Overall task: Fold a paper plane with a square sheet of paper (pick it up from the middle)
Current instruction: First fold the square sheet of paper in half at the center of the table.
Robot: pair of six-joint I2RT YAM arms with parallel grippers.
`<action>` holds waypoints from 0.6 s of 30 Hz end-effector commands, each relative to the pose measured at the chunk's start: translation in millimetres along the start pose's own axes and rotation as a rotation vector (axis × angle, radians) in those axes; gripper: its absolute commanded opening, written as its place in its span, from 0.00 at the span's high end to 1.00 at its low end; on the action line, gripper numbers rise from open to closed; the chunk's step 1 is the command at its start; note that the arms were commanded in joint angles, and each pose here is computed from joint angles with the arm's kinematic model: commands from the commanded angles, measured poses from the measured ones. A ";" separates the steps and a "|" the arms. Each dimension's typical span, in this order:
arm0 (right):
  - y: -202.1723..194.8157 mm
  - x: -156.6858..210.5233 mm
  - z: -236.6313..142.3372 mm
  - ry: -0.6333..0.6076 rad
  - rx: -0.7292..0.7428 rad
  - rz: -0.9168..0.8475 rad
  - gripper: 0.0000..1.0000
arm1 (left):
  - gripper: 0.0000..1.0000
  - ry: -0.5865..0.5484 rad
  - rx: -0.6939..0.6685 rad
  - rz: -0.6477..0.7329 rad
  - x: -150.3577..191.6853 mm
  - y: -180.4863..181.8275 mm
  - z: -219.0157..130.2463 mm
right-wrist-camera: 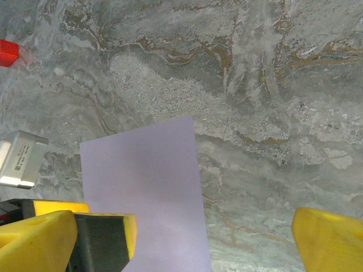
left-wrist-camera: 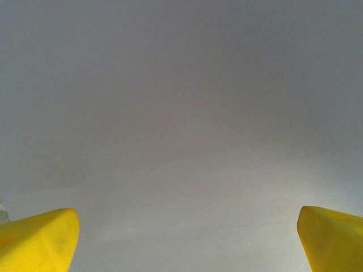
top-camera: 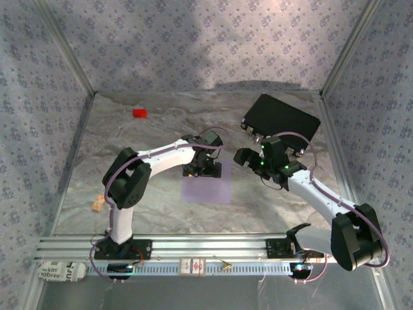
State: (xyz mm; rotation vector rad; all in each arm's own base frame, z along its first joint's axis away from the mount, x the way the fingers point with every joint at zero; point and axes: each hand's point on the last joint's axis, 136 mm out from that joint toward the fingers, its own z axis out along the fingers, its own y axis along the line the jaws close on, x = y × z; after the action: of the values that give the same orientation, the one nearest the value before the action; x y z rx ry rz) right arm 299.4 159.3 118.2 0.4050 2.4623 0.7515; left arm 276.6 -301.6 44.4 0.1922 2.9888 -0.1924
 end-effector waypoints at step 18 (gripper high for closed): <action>-17.9 4.5 -11.1 -0.018 -0.011 0.018 0.01 | 0.00 0.053 -0.113 -0.002 4.7 2.4 9.9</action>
State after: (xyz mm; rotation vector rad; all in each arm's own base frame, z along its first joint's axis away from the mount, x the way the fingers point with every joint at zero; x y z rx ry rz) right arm 290.1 142.7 110.7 0.4439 2.4539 0.7460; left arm 275.5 -308.6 32.7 0.2196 3.0248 -0.0507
